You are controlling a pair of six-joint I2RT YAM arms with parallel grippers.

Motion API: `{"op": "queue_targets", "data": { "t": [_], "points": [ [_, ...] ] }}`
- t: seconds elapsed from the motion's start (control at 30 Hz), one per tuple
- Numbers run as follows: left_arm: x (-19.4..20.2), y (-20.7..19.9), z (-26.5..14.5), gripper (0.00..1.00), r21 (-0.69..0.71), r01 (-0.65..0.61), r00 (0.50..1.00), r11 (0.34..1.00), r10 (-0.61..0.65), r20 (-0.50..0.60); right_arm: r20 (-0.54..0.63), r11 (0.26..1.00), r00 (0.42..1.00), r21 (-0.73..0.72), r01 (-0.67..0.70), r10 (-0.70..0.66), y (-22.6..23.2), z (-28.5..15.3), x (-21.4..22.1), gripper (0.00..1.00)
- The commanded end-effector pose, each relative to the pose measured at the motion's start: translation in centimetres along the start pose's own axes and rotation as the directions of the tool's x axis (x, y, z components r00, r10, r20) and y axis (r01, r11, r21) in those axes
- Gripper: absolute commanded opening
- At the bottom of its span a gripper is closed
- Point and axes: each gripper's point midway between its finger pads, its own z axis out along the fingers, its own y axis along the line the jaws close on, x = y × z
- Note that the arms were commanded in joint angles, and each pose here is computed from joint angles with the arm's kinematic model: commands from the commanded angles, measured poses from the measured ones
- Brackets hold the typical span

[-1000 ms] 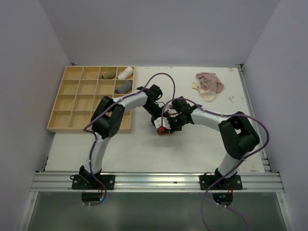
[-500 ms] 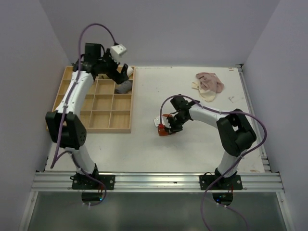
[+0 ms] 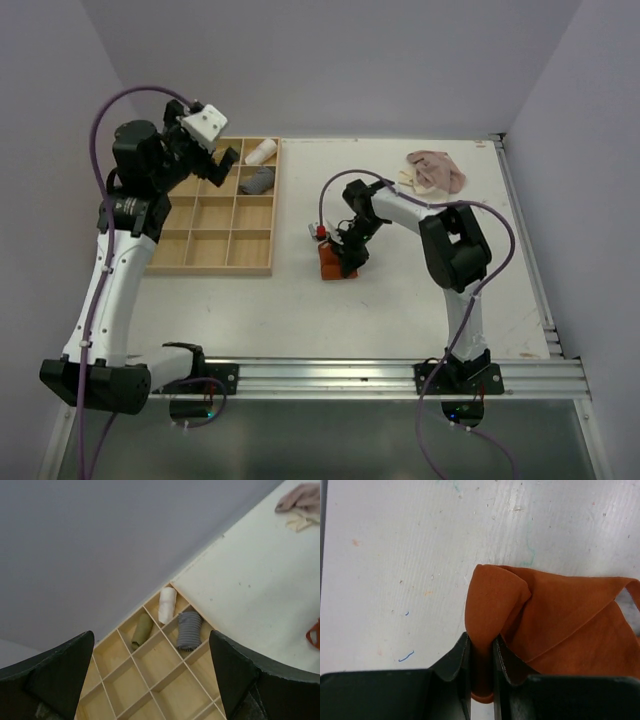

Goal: Roll the underwear

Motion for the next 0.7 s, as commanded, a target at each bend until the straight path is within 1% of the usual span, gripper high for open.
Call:
{"op": "queue_targets", "data": {
  "t": [0.0,0.03,0.07,0.1,0.13,0.17,0.2,0.23,0.27,0.3,0.33,0.37,0.4,0.43,0.47,0.5,0.53,0.67],
  "points": [
    [6.3,-6.7,-0.3,1.0,0.195,-0.086,0.986,0.977,0.111,-0.12,0.01,0.971,0.984,-0.161,-0.175,0.179,2.6,0.4,1.5,0.0],
    [8.5,-9.7,-0.8,0.99,0.245,-0.107,0.978,0.964,0.146,-0.148,0.017,0.966,0.98,-0.175,-0.191,0.196,2.6,0.5,1.6,0.0],
    [8.8,-11.5,-0.8,0.97,0.277,-0.144,0.975,0.95,0.184,-0.127,0.03,0.963,0.977,-0.175,-0.203,0.211,2.3,0.2,1.6,0.0],
    [8.6,-15.2,-0.8,0.96,0.36,-0.184,0.972,0.915,0.224,-0.074,0.043,0.958,0.972,-0.182,-0.22,0.231,2.0,-0.1,1.3,0.0],
    [10.7,-18.0,-1.2,0.95,0.418,-0.182,0.967,0.89,0.239,-0.087,0.045,0.952,0.967,-0.195,-0.236,0.249,2.0,-0.2,1.2,0.0],
    [10.8,-19.6,-0.9,0.94,0.447,-0.198,0.967,0.872,0.248,-0.056,0.037,0.94,0.962,-0.225,-0.256,0.271,1.9,0.3,1.7,0.0],
    [12.3,-23.0,-1.0,0.9,0.524,-0.181,0.967,0.833,0.248,-0.061,0.033,0.925,0.953,-0.253,-0.282,0.3,1.7,0.2,1.7,0.0],
    [12.9,-24.2,-0.9,0.88,0.546,-0.177,0.966,0.819,0.251,-0.064,0.04,0.926,0.953,-0.252,-0.282,0.301,1.5,-0.4,1.2,0.0],
    [13.1,-25.1,-0.4,0.85,0.549,-0.188,0.965,0.814,0.258,-0.052,0.028,0.912,0.946,-0.276,-0.303,0.323,1.4,0.3,1.8,0.0],
    [13.1,-27.2,-0.4,0.82,0.586,-0.221,0.958,0.78,0.285,-0.019,0.025,0.909,0.945,-0.285,-0.305,0.325,1.3,0.0,1.5,0.0],
    [14.8,-29.1,-0.3,0.8,0.621,-0.228,0.95,0.75,0.312,-0.029,0.02,0.903,0.943,-0.293,-0.313,0.333,1.3,0.0,1.6,0.01],
    [13.9,-29.8,0.6,0.79,0.603,-0.265,0.949,0.753,0.314,0.025,0.019,0.904,0.944,-0.295,-0.311,0.33,1.2,0.0,1.7,0.01],
    [13.7,-31.6,0.6,0.79,0.616,-0.297,0.941,0.729,0.333,0.06,0.016,0.902,0.943,-0.299,-0.312,0.332,1.1,0.1,1.7,0.01],
    [14.8,-33.0,1.2,0.79,0.633,-0.301,0.935,0.713,0.352,0.049,0.015,0.902,0.943,-0.298,-0.313,0.332,1.1,0.1,1.8,0.01],
    [14.1,-33.7,2.1,0.78,0.619,-0.318,0.935,0.719,0.346,0.078,0.014,0.901,0.943,-0.299,-0.315,0.334,1.2,0.2,1.7,0.01],
    [14.0,-34.9,2.3,0.77,0.63,-0.324,0.933,0.706,0.349,0.088,0.016,0.901,0.943,-0.299,-0.314,0.334,1.2,0.1,1.7,0.01],
    [14.9,-36.0,3.0,0.74,0.649,-0.317,0.931,0.692,0.358,0.073,0.016,0.903,0.944,-0.297,-0.312,0.331,1.2,0.2,1.8,0.01],
    [15.2,-38.0,4.7,0.7,0.646,-0.332,0.928,0.687,0.359,0.094,0.016,0.906,0.944,-0.287,-0.312,0.33,1.2,0.2,1.8,0.01]
  ]
}}
